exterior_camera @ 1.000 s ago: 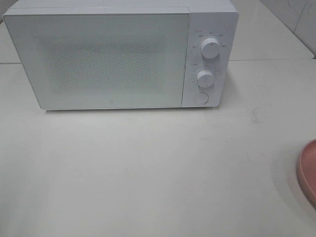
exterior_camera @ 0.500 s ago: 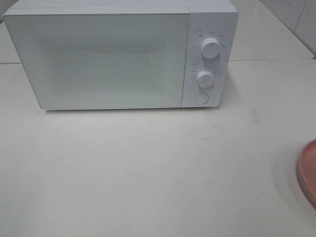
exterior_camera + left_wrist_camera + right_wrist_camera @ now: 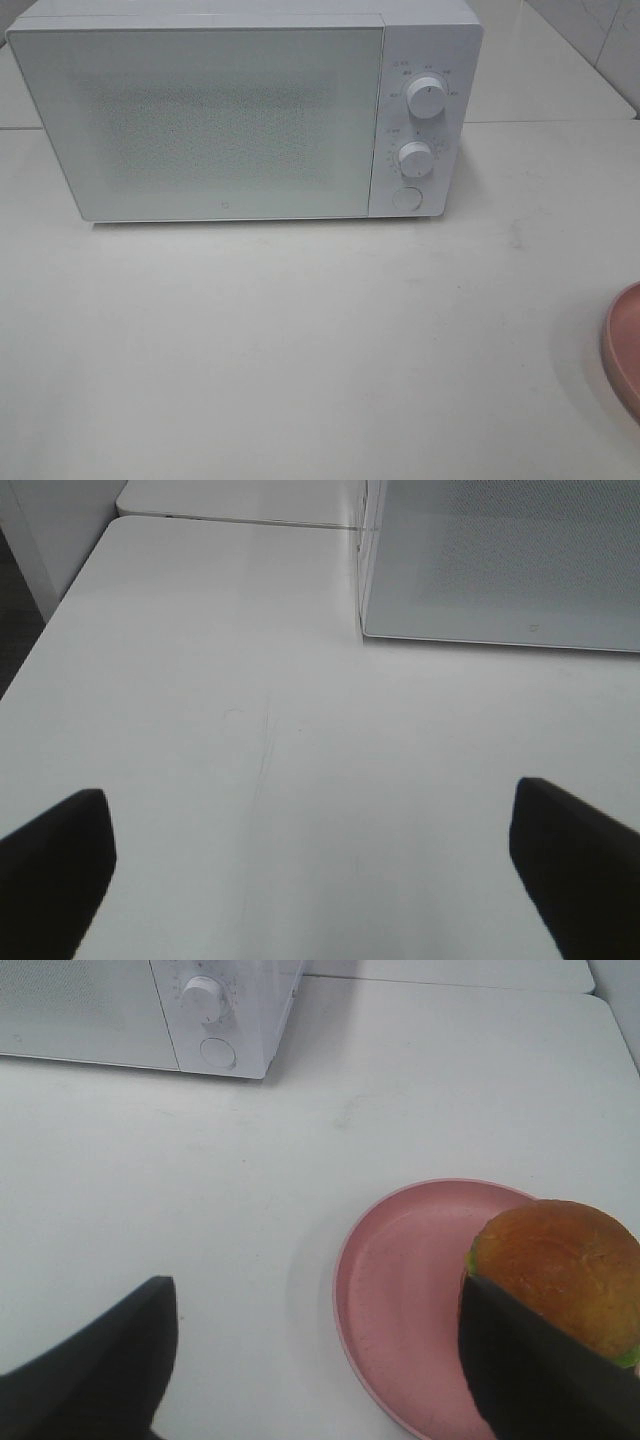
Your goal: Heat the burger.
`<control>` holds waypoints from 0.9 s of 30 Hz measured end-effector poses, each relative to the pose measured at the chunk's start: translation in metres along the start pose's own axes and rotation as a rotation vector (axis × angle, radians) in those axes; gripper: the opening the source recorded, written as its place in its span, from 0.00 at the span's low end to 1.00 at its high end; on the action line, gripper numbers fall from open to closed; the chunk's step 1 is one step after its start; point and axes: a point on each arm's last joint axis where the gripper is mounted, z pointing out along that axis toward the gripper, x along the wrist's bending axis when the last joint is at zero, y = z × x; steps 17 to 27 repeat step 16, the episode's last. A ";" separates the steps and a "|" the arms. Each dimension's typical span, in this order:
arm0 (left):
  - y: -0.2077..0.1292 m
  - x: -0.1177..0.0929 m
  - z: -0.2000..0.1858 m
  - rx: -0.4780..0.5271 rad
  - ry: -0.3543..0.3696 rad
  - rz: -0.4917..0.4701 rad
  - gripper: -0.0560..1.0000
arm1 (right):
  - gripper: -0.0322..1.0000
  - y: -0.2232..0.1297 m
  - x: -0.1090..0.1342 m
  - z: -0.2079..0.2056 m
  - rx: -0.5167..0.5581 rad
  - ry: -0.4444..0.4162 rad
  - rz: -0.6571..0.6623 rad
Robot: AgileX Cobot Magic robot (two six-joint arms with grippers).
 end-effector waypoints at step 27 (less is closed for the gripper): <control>0.000 0.000 0.000 0.000 0.000 0.000 0.99 | 0.76 0.000 0.000 0.000 0.000 0.000 0.000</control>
